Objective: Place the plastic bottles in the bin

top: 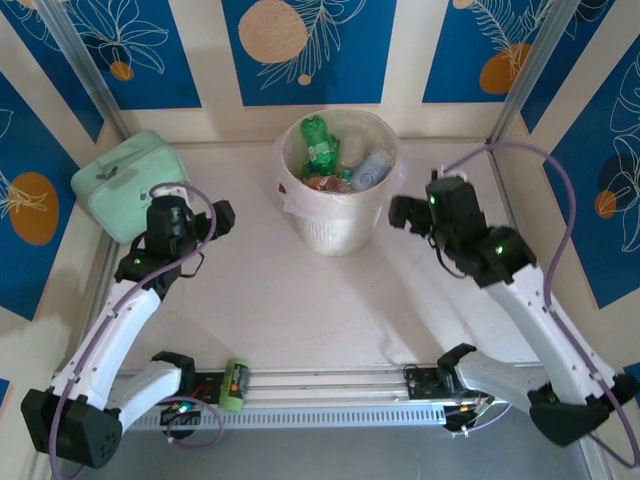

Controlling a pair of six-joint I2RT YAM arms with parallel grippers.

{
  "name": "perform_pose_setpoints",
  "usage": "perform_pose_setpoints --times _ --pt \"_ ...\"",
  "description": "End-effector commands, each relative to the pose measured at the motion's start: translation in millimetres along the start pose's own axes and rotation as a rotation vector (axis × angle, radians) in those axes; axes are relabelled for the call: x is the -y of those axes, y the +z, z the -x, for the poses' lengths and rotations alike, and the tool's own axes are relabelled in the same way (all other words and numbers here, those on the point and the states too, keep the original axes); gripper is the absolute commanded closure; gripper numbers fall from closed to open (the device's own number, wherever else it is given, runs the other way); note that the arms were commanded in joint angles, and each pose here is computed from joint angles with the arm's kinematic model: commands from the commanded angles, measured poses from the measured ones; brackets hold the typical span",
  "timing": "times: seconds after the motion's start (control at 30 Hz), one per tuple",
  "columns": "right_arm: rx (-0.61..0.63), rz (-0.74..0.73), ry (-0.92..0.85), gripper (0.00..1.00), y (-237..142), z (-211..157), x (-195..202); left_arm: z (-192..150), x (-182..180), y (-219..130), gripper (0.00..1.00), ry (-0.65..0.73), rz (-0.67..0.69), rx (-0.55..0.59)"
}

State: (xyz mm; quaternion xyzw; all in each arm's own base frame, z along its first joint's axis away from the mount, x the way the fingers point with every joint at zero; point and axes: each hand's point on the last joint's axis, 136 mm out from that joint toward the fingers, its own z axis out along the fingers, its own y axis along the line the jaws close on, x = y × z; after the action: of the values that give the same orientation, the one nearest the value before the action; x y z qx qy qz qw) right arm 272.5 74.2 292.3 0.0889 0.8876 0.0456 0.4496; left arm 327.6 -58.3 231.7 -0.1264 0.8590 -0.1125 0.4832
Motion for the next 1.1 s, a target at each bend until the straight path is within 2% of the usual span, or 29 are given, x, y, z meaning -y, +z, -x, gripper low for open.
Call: perform_pose_setpoints --times 0.0,0.1,0.17,0.3,0.4,0.43,0.47,0.57,0.63,0.7,0.8,0.83,0.9,1.07 --pt "0.146 -0.183 0.129 0.04 23.4 -21.6 51.8 5.3 -38.5 18.0 0.00 0.121 0.197 0.154" --pt "0.278 -0.150 0.032 0.01 48.8 -36.4 65.9 0.5 -65.0 26.7 0.00 0.157 0.323 0.243" --pt "0.312 -0.237 0.033 0.01 61.2 -44.2 87.8 -5.1 -77.8 35.8 0.00 0.192 0.389 0.262" --pt "0.218 -0.498 0.097 0.01 91.8 -76.5 144.1 -24.8 -90.0 65.2 0.00 0.327 0.453 0.238" --pt "0.165 -0.559 0.029 0.01 123.8 -100.9 159.1 -39.6 -96.9 77.5 0.00 0.375 0.458 0.253" --pt "0.169 -0.562 0.007 0.01 131.1 -98.7 159.6 -43.9 -99.6 79.9 0.00 0.380 0.457 0.263" --pt "0.127 -0.552 -0.011 0.01 137.3 -98.5 155.9 -39.0 -100.9 79.9 0.00 0.375 0.466 0.300" --pt "0.229 -0.452 -0.070 0.01 156.3 -77.0 136.4 -37.1 -96.9 89.3 0.00 0.408 0.417 0.314" --pt "0.302 -0.361 -0.050 0.01 166.4 -63.6 125.2 -38.4 -97.2 97.0 0.00 0.404 0.379 0.344" --pt "0.357 -0.185 -0.070 0.01 177.9 -53.7 102.2 -47.5 -90.2 107.4 0.00 0.419 0.292 0.272" --pt "0.323 0.047 -0.133 0.01 205.6 -67.1 72.1 -64.8 -82.4 124.2 0.00 0.424 0.134 0.218" --pt "0.284 0.104 -0.177 0.01 213.6 -76.1 61.9 -58.1 -84.9 123.5 0.00 0.407 0.131 0.267" --pt "0.248 0.131 -0.136 0.01 215.3 -75.5 67.7 -61.6 -91.6 122.0 0.00 0.375 0.142 0.228" --pt "0.253 0.108 -0.104 0.01 216.8 -72.5 75.9 -58.0 -91.0 121.1 0.00 0.376 0.142 0.257"
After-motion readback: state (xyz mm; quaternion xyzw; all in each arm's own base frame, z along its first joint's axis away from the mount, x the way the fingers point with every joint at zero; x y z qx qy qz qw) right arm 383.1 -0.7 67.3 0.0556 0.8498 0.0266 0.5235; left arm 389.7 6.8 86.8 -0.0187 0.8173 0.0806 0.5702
